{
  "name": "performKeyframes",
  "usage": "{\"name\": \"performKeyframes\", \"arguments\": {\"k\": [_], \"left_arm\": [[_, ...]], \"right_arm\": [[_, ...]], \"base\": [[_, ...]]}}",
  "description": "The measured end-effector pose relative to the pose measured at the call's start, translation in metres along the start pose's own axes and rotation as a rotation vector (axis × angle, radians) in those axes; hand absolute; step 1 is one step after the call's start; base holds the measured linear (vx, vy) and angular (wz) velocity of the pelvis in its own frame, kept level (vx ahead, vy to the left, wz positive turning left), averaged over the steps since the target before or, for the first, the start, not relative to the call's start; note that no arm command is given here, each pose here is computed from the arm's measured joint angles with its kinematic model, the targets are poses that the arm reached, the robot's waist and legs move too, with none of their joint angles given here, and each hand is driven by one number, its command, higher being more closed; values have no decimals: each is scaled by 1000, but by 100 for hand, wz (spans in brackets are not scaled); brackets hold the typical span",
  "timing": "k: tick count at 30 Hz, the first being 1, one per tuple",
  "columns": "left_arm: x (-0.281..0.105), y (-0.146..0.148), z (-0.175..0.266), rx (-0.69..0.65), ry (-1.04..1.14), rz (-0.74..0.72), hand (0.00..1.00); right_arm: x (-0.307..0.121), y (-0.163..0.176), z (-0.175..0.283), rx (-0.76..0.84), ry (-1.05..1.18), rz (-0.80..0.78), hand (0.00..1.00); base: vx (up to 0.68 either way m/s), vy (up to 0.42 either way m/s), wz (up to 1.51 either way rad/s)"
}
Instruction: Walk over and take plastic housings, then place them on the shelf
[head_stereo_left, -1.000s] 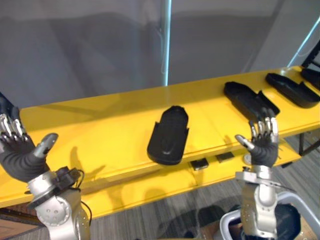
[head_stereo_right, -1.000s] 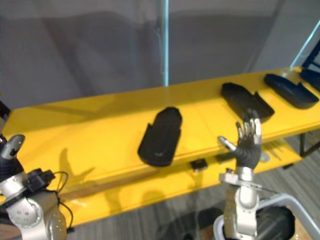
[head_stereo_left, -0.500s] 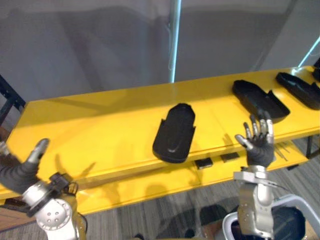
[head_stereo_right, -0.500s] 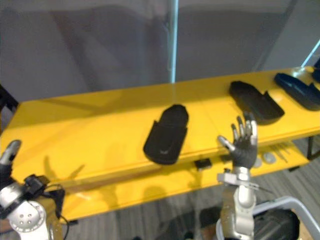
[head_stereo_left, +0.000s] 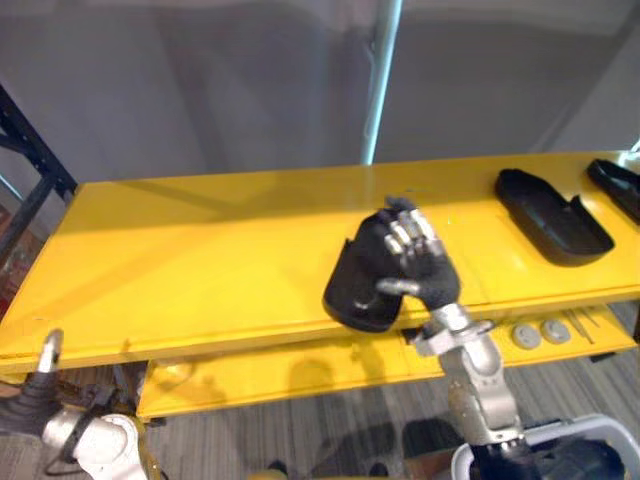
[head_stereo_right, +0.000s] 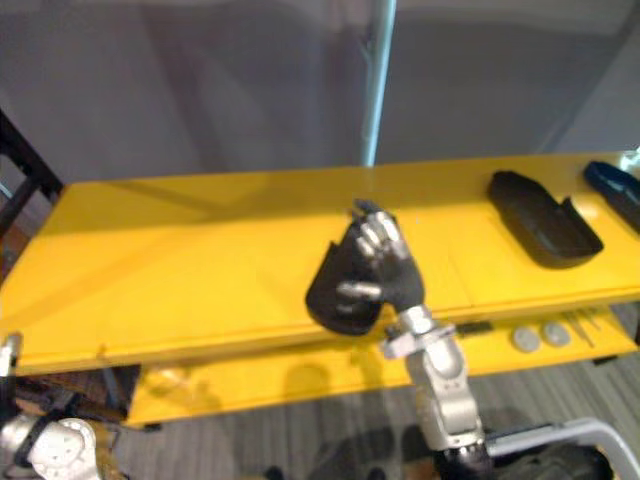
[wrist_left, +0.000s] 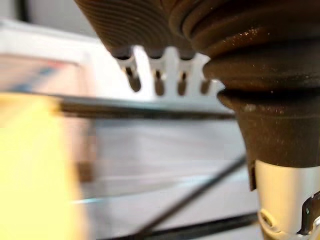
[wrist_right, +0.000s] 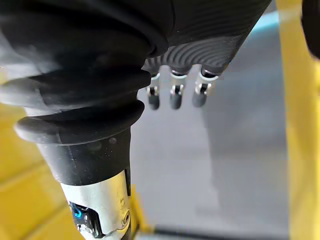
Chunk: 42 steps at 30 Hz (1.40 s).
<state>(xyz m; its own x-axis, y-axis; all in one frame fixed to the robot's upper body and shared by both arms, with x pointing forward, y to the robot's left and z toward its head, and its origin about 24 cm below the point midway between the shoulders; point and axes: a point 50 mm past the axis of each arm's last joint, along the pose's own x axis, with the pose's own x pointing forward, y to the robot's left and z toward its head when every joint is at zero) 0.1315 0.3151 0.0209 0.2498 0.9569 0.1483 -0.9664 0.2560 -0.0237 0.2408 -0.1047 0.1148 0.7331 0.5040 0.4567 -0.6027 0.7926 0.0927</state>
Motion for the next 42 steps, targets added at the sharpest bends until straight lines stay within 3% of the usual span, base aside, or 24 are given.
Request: {"name": "performKeyframes", "arguments": {"k": [5,13,22,26,32,42], "left_arm": [[-18,19,-59,152,254,-4,0],[-33,21,-79,199,354,-74,0],[-63,33,-121,241,686,-309,0],[-77,41,-134,238,814,-396,0],[-80,38,-138,230,857,-485,0],[-84,-1,-134,153,842,-610,0]], "right_arm": [[21,44,-18,82,48,214,0],[16,75,-44,76,231,425,0],[-19,33,-70,43,500,337,0],[-22,-3,-54,-38,486,249,0],[-16,-22,-31,-134,430,217,0],[17,-51,13,-297,282,164,0]], "base": [[0,0,0],[3,17,7],[-10,7,-4],[-43,13,-15],[-79,10,-16],[-54,11,-6]]}}
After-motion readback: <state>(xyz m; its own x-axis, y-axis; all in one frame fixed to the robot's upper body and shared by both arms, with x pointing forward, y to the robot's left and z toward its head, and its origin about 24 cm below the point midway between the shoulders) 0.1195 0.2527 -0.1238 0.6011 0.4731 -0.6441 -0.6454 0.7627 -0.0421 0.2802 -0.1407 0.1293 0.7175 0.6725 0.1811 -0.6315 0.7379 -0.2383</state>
